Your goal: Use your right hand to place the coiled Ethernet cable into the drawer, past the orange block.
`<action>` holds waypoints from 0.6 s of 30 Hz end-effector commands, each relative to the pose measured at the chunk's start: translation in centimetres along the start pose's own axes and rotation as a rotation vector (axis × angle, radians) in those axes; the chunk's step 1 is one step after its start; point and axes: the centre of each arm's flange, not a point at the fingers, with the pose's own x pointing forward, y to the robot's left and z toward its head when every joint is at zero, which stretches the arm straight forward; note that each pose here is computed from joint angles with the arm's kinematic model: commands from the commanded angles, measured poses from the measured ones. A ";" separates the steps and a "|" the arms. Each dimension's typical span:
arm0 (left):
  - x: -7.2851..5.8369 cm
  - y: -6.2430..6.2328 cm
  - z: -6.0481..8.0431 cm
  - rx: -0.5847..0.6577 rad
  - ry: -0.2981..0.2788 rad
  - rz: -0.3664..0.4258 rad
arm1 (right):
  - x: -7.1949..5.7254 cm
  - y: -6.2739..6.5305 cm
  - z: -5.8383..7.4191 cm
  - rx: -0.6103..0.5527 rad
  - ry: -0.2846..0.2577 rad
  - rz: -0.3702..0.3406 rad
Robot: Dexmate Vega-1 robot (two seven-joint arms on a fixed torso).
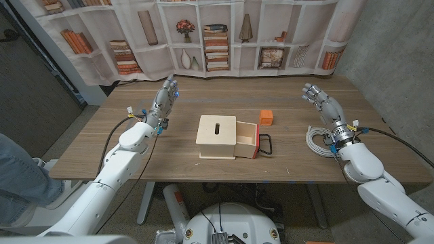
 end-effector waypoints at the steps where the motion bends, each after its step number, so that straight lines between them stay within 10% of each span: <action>1: 0.2 -0.5 0.3 0.005 -0.002 -0.008 | -1.3 -0.5 0.2 -0.036 -0.006 -0.020; 18: 0.4 -0.8 0.2 0.009 0.004 -0.014 | -3.0 -0.9 0.4 -0.114 0.007 -0.041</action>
